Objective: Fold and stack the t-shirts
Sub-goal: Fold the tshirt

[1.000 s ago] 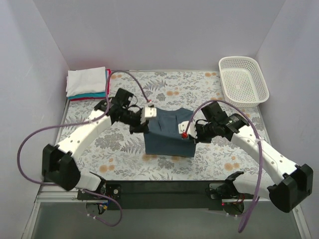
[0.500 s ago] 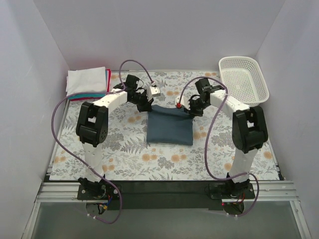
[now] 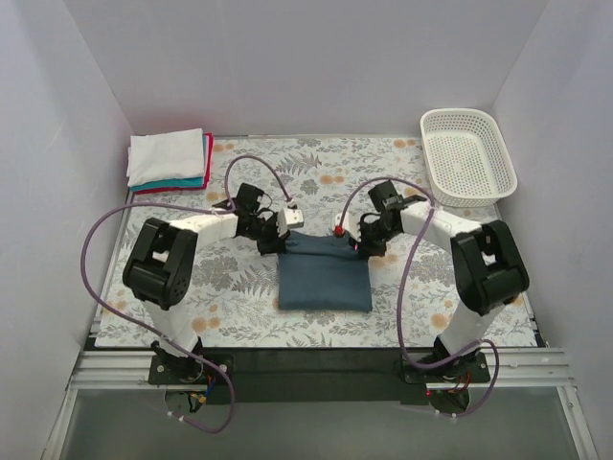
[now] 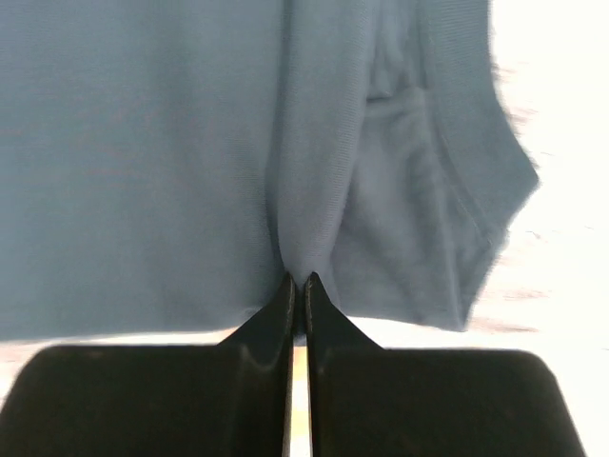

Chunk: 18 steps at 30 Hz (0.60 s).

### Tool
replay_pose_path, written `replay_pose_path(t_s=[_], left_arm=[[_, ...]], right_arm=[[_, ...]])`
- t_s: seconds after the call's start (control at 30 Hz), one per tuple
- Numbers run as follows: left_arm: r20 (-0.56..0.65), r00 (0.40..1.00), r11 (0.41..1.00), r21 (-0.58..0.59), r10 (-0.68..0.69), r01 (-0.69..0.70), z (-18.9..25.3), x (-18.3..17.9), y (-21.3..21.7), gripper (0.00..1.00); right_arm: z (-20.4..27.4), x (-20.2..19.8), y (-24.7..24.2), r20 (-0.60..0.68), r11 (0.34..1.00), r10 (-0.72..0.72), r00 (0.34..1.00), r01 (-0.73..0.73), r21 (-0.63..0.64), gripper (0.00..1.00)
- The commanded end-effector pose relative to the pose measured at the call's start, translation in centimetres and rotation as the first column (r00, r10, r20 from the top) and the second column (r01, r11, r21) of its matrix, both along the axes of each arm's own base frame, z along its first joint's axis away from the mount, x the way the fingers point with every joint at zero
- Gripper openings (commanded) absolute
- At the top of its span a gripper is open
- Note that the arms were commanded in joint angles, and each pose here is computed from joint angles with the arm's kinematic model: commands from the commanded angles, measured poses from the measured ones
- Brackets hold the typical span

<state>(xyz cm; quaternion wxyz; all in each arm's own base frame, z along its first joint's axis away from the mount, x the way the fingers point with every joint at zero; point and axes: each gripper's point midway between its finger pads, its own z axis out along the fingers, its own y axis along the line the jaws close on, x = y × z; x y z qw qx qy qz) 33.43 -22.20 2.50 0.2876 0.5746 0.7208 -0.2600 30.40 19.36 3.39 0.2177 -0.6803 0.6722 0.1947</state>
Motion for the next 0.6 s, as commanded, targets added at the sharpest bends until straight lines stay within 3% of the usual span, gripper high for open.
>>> replay_pose_path(t_s=[0.0, 0.1, 0.17, 0.2, 0.23, 0.27, 0.3, 0.37, 0.5, 0.57], left_arm=[[-0.067, 0.997, 0.999, 0.028, -0.031, 0.033, 0.6, -6.3, 1.3, 0.0], [-0.081, 0.994, 0.997, -0.008, -0.075, 0.075, 1.8, -10.4, 1.4, 0.0], [-0.119, 0.987, 0.994, -0.013, -0.109, 0.109, 2.1, -12.8, 1.4, 0.05], [-0.091, 0.988, 0.992, -0.023, -0.123, 0.122, 3.0, -13.2, 1.3, 0.17], [-0.092, 0.987, 0.991, -0.019, -0.13, 0.129, 3.3, -13.7, 1.4, 0.24], [-0.072, 0.988, 0.991, -0.024, -0.136, 0.134, 3.9, -13.7, 1.3, 0.29], [-0.056, 0.989, 0.99, -0.037, -0.136, 0.134, 4.6, -13.5, 1.0, 0.34], [0.003, 0.99, 0.987, -0.08, -0.14, 0.139, 7.1, -12.4, 0.0, 0.38], [0.012, 0.986, 0.974, -0.151, -0.169, 0.169, 9.9, -12.3, -3.6, 0.4], [-0.001, 0.987, 0.975, -0.156, -0.161, 0.159, 9.8, -12.7, -5.8, 0.41]], right_arm=[[0.4, -7.6, -0.5, -0.167, 0.998, -0.062, 0.984, 0.059, -0.025, 0.01], [1.5, -11.9, -0.3, -0.254, 0.993, -0.112, 0.961, 0.115, -0.003, 0.01], [2.3, -12.1, -0.6, -0.257, 0.988, -0.151, 0.954, 0.157, 0.001, 0.04], [3.3, -12.1, -0.6, -0.276, 0.986, -0.161, 0.948, 0.167, -0.003, 0.14], [4.0, -12.1, -0.5, -0.299, 0.984, -0.168, 0.939, 0.177, 0.002, 0.38], [5.2, -11.9, -0.1, -0.341, 0.979, -0.173, 0.924, 0.2, 0.044, 0.55], [6.9, -11.6, 0.4, -0.372, 0.973, -0.183, 0.91, 0.223, 0.067, 0.63], [8.6, -11.0, 1.3, -0.42, 0.957, -0.178, 0.89, 0.256, 0.135, 0.6], [10.8, -9.0, 4.0, -0.499, 0.932, -0.146, 0.854, 0.287, 0.219, 0.51], [10.5, -7.9, 5.5, -0.573, 0.923, -0.121, 0.81, 0.304, 0.235, 0.4]])
